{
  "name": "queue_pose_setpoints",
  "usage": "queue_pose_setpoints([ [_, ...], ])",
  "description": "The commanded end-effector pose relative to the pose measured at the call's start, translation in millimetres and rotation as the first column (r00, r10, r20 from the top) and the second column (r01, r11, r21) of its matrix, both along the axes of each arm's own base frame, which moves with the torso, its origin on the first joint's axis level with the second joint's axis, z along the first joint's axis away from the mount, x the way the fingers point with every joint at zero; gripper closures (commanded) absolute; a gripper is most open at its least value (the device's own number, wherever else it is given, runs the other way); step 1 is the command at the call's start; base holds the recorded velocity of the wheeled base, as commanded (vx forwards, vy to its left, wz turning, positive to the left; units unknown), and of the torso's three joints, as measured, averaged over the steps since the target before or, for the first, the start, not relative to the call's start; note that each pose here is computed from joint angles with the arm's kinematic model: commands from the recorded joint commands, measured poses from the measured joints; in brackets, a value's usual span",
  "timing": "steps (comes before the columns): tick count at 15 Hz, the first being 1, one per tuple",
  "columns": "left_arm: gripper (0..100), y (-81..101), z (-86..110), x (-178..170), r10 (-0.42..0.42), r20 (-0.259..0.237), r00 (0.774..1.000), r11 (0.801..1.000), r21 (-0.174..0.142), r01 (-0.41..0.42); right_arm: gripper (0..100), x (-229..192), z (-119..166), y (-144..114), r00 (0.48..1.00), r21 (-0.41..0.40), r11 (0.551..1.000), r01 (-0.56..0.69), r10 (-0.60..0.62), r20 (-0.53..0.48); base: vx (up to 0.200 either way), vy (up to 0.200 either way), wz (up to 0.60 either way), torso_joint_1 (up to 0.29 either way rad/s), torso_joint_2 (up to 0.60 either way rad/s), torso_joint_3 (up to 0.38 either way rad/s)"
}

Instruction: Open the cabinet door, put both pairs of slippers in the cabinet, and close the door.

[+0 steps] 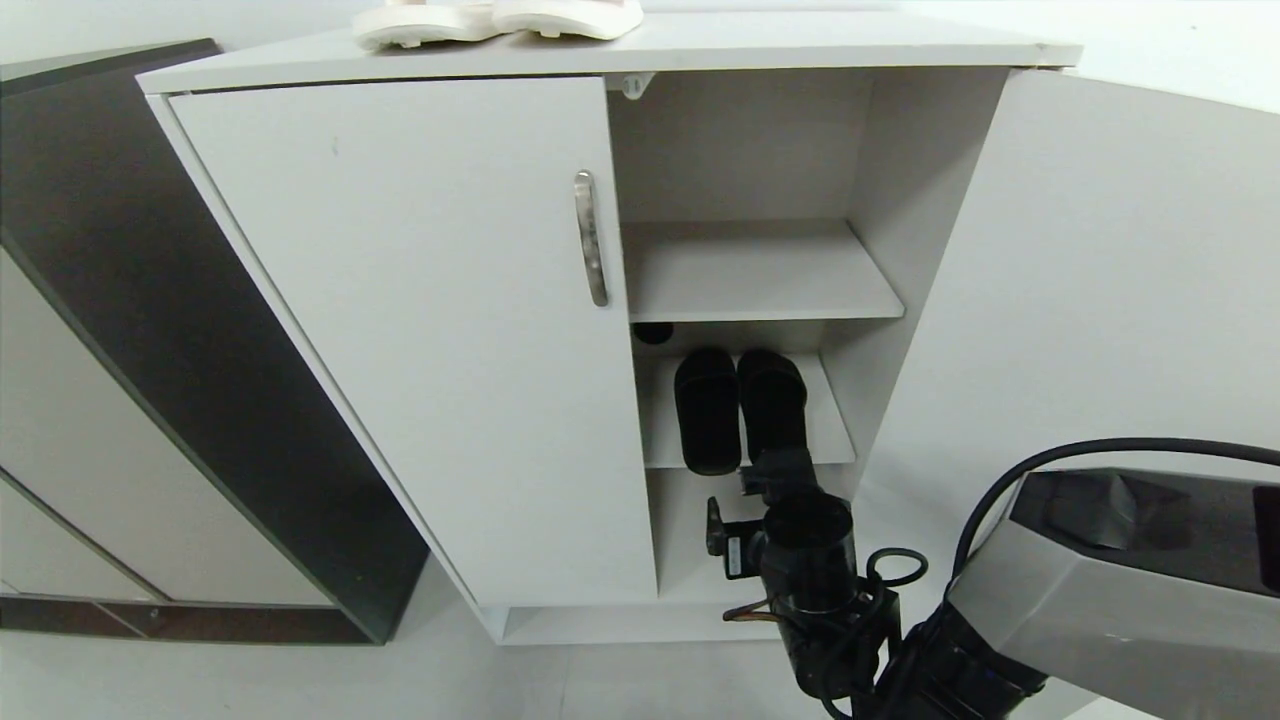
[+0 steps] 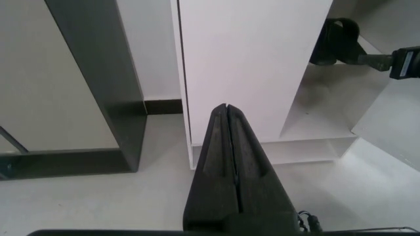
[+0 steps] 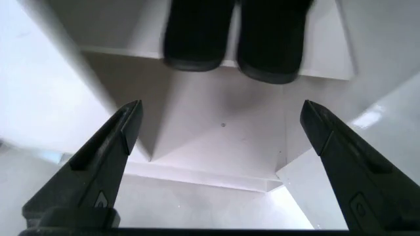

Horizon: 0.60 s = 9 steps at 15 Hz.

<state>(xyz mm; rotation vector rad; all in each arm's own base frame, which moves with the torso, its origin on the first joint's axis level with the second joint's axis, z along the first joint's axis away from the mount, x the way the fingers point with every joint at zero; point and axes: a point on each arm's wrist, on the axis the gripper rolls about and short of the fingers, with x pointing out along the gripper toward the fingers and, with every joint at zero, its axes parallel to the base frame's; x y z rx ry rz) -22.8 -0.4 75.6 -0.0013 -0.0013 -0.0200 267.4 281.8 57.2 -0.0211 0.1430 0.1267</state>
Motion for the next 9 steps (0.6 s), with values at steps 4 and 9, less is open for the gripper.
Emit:
queue_pose_setpoints([
  [4, 100, 0.0, 0.1, 0.1, -0.001, -0.001, 1.000, 1.000, 0.000, 0.001, 0, -0.5, 3.2, 2.3, 1.000, 0.005, 1.000, -0.007, 0.006, 0.008, 0.000, 0.000, 0.00, 0.000, 0.00, 0.000],
  [9, 100, 0.0, 0.1, 0.1, -0.001, -0.001, 1.000, 1.000, 0.000, 0.001, 0, -2.0, 3.7, 5.2, 1.000, 0.006, 1.000, -0.014, 0.014, 0.010, 0.000, 0.000, 0.00, -0.001, 0.00, 0.125],
])
